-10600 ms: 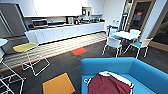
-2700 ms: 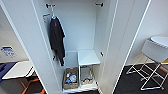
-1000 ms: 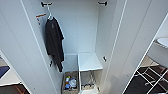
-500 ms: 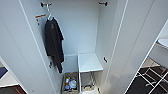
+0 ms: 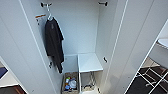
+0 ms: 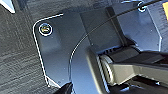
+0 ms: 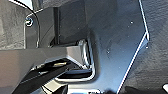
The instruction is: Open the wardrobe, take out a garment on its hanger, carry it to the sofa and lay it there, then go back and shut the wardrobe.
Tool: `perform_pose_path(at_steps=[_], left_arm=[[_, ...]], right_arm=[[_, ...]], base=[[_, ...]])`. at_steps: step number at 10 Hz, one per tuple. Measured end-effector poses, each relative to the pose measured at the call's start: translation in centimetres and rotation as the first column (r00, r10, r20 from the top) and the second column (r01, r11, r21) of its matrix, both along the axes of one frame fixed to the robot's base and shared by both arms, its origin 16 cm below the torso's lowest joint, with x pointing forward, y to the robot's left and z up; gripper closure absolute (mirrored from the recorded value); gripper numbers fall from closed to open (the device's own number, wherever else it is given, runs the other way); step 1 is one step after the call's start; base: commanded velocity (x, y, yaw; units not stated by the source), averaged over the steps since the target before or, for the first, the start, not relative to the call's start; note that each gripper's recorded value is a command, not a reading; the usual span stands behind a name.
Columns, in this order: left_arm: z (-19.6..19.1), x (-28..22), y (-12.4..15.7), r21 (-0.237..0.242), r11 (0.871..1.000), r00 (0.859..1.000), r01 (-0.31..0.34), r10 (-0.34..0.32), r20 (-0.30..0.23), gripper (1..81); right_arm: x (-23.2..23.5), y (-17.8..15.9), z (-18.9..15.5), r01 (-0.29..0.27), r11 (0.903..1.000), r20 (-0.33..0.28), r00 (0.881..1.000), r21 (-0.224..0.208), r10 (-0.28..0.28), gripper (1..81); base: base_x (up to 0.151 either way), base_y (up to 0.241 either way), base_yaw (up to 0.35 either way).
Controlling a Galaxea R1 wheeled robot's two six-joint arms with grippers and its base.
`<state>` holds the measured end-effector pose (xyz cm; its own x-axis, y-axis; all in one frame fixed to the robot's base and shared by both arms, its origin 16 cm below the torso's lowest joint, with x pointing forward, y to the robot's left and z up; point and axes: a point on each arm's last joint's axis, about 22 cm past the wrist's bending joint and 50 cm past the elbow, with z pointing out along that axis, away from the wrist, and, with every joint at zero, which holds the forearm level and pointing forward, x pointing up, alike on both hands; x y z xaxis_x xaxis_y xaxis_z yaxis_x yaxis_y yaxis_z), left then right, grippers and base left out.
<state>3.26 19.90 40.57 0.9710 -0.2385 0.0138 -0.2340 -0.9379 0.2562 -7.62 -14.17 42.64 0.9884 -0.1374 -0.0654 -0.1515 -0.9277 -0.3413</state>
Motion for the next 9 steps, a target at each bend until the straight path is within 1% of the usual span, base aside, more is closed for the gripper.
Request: perform_pose_path(at_steps=[1, 2, 3, 5, 6, 7, 8, 9], left_arm=[[0.0, -0.1, 1.1, 0.014, 0.998, 0.998, -0.056, 0.056, -0.015, 1.0], [-0.1, -0.7, 2.3, 0.032, 0.995, 0.995, -0.094, 0.095, -0.031, 1.0], [0.0, -2.4, 2.7, 0.046, 0.993, 0.992, -0.11, 0.112, -0.053, 1.0], [0.3, -5.9, 0.9, 0.032, 0.992, 0.987, -0.123, 0.126, -0.099, 1.0], [0.4, -6.3, -0.4, 0.011, 0.996, 0.991, -0.089, 0.09, -0.097, 1.0], [0.3, -5.8, -0.3, 0.02, 0.999, 0.995, -0.051, 0.052, -0.081, 1.0], [0.1, -5.6, 0.8, 0.055, 0.998, 0.997, -0.018, 0.022, -0.078, 1.0], [0.1, -6.1, 1.4, 0.077, 0.997, 0.996, 0.008, -0.001, -0.09, 1.0]], right_arm=[[0.0, 0.0, 0.0, 0.0, 1.0, 0.0, 1.0, 0.0, 0.0, 1.0], [0.0, 0.1, 0.0, 0.0, 1.0, 0.0, 1.0, 0.001, 0.0, 1.0], [0.2, 0.0, 0.0, 0.0, 1.0, 0.002, 1.0, 0.001, 0.0, 1.0], [0.7, 0.3, 0.0, 0.001, 1.0, 0.009, 1.0, 0.004, -0.001, 1.0], [0.7, 0.6, 0.0, 0.002, 1.0, 0.008, 1.0, 0.009, -0.002, 1.0], [0.7, 0.8, 0.1, 0.002, 0.9999, 0.009, 1.0, 0.012, -0.002, 1.0], [0.7, 0.7, 0.0, 0.002, 0.9999, 0.009, 1.0, 0.011, -0.002, 1.0], [0.8, 0.7, 0.0, 0.001, 0.9999, 0.011, 1.0, 0.011, -0.001, 1.0]], base=[[0.0, 0.0, 0.0], [0.0, 0.0, 0.0], [0.0, 0.0, 0.0], [0.0, 0.0, 0.0], [0.0, 0.0, 0.0], [0.0, 0.0, 0.0], [0.0, 0.0, 0.0], [0.0, 0.0, 0.0]])
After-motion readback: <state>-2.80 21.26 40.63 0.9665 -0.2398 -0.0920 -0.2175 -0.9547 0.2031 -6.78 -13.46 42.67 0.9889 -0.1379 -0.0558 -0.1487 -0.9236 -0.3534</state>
